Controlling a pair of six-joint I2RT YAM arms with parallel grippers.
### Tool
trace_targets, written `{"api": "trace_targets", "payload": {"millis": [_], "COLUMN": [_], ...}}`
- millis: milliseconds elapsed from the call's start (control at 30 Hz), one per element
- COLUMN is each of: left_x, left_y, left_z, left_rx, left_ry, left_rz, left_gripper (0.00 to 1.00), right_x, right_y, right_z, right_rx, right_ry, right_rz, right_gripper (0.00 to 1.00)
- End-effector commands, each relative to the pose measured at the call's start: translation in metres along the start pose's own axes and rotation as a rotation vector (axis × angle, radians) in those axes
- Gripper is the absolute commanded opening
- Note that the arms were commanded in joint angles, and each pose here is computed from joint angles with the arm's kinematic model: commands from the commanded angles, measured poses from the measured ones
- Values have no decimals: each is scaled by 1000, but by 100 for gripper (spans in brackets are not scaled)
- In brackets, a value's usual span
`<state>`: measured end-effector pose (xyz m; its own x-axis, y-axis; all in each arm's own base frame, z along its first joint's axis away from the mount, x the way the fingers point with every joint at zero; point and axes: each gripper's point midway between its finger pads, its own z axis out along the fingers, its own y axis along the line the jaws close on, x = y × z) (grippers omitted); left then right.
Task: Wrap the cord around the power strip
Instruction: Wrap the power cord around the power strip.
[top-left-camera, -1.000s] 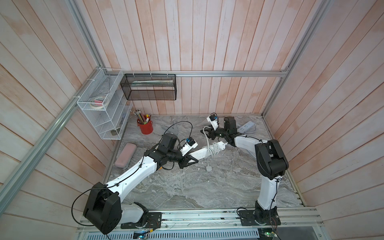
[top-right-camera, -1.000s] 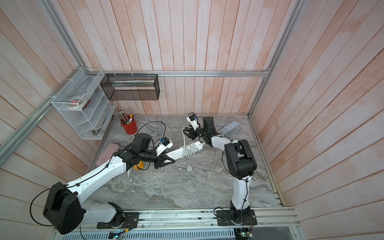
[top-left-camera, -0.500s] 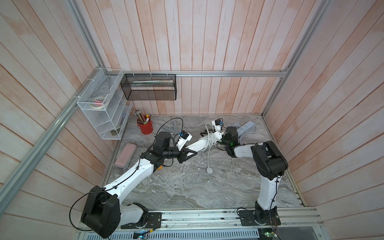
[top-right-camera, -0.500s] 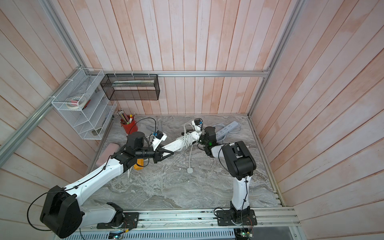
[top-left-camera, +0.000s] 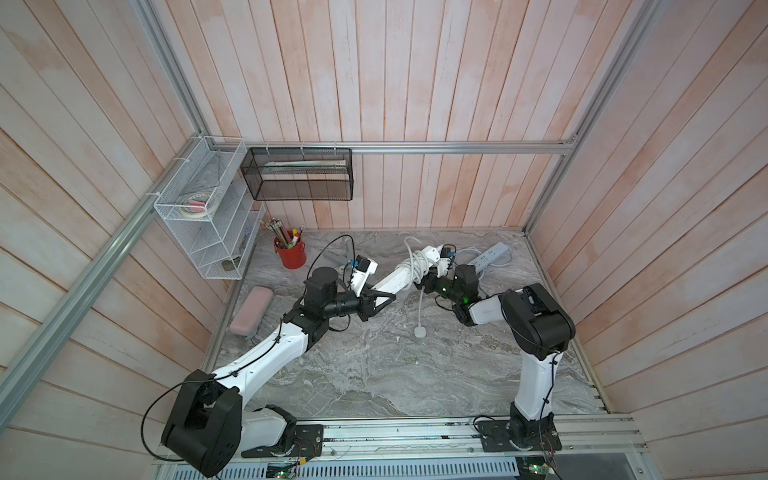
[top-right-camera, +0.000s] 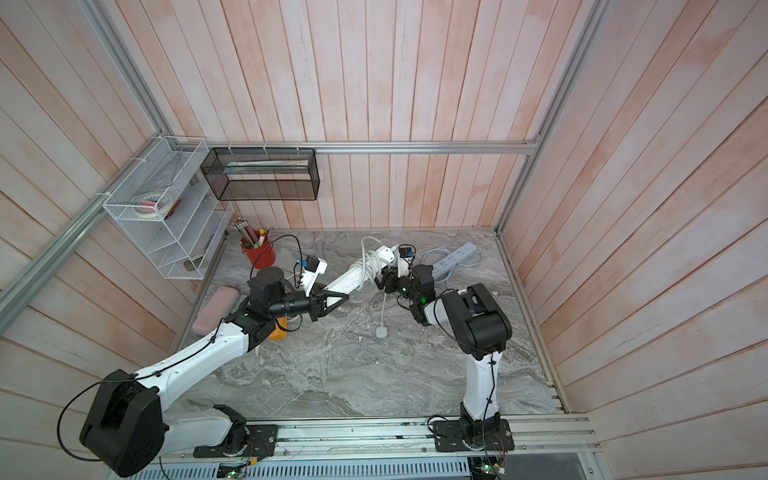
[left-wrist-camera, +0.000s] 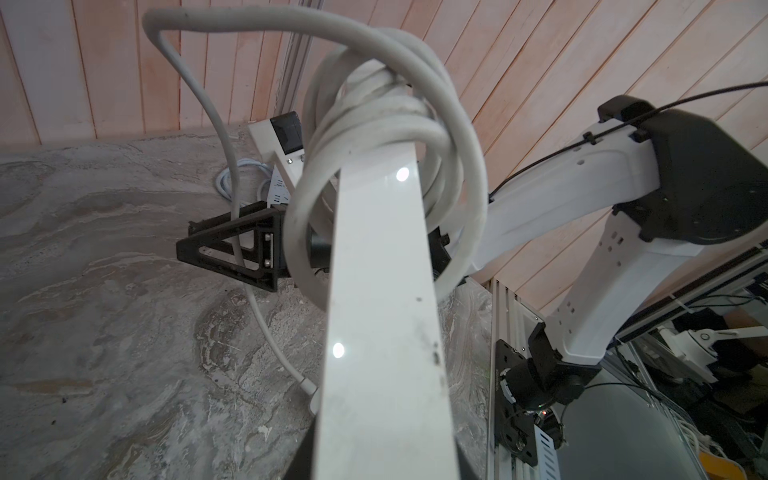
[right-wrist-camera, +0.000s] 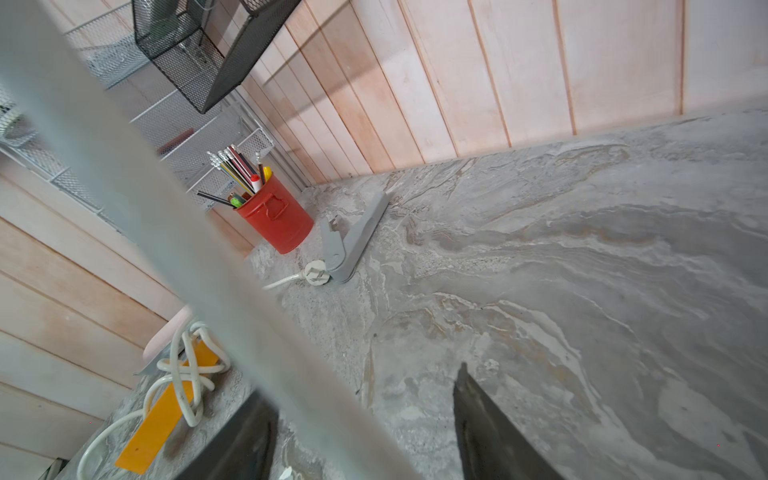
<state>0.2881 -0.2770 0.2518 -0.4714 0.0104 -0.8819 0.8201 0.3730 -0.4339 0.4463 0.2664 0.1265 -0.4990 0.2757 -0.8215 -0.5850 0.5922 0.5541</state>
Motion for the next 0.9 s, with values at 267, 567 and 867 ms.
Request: {"api": "trace_targets", "payload": {"millis": [267,567,867], "left_x": [-43,-53,-100], "left_y": [-16,-8,50], "left_z": [-12,-19,-51], "left_rx": [23,-46,-223], "left_ry": [-169,-227,-438], "left_rz": [70,45,-107], "left_gripper": [0,0,0], "right_x": [48,61,79], "right_y": [-5,-18,33], "right_z": [34,41,16], "right_rx": [167,332,348], "right_ry": [115,164,272], "right_rz": [4,-70,-390], "right_gripper": [55,23,0]}}
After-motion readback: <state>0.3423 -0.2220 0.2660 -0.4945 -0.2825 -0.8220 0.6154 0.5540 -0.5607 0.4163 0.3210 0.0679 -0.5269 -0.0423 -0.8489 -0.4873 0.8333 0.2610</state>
